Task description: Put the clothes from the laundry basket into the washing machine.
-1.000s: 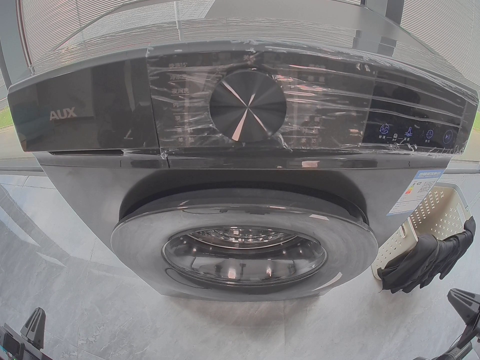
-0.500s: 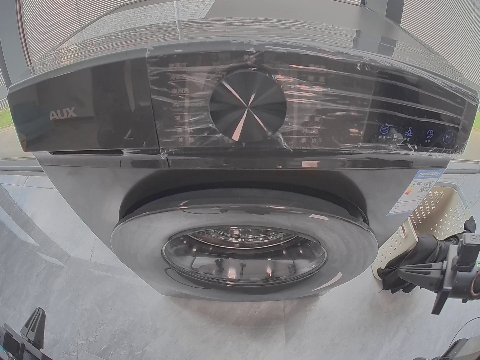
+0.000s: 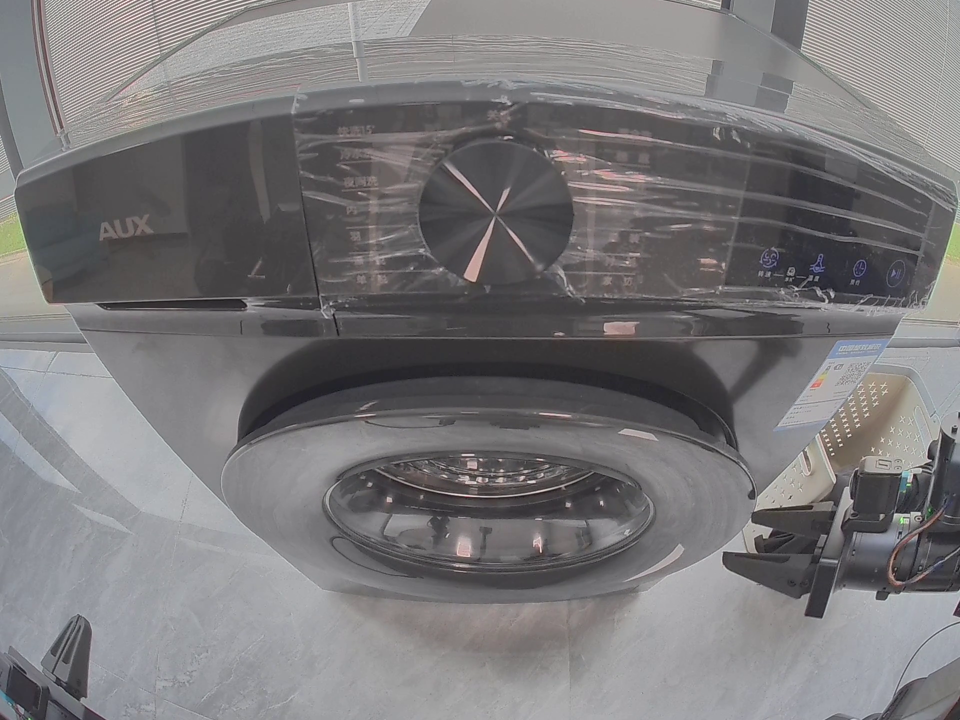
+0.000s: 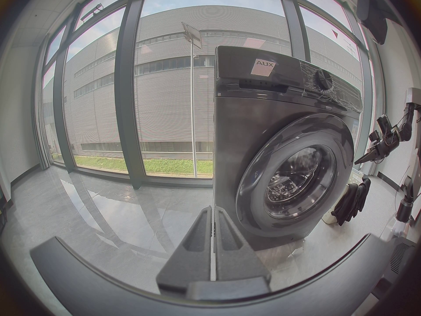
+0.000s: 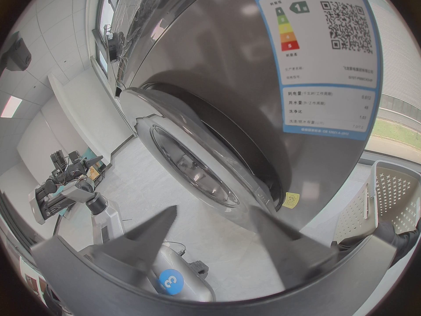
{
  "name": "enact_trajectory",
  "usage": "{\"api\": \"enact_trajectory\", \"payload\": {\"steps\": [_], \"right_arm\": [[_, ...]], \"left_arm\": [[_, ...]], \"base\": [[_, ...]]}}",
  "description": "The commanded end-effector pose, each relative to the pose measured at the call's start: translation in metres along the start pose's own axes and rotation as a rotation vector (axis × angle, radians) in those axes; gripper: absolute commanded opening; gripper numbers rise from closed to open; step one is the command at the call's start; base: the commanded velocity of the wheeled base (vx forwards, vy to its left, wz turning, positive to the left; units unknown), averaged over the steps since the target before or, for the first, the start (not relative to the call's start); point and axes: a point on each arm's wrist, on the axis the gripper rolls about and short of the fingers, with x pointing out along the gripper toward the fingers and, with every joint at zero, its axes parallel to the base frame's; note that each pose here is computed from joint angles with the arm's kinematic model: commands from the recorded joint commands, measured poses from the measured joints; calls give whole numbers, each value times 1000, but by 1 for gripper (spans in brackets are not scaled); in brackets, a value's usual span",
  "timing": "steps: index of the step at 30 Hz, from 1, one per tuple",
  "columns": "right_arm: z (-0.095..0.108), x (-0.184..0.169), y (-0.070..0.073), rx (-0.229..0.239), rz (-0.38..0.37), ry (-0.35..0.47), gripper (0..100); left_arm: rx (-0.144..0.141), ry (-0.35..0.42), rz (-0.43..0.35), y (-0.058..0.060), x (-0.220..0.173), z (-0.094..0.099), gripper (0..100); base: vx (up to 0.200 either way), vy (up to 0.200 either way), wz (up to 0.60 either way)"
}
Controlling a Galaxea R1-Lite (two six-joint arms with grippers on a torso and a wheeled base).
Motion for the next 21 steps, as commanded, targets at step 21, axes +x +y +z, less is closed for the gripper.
{"api": "enact_trajectory", "payload": {"steps": [21], "right_arm": [[22, 15, -3, -11, 10, -23, 100]], "left_arm": [[1, 1, 1, 0, 0, -5, 0]], "base": [[0, 0, 0]]}}
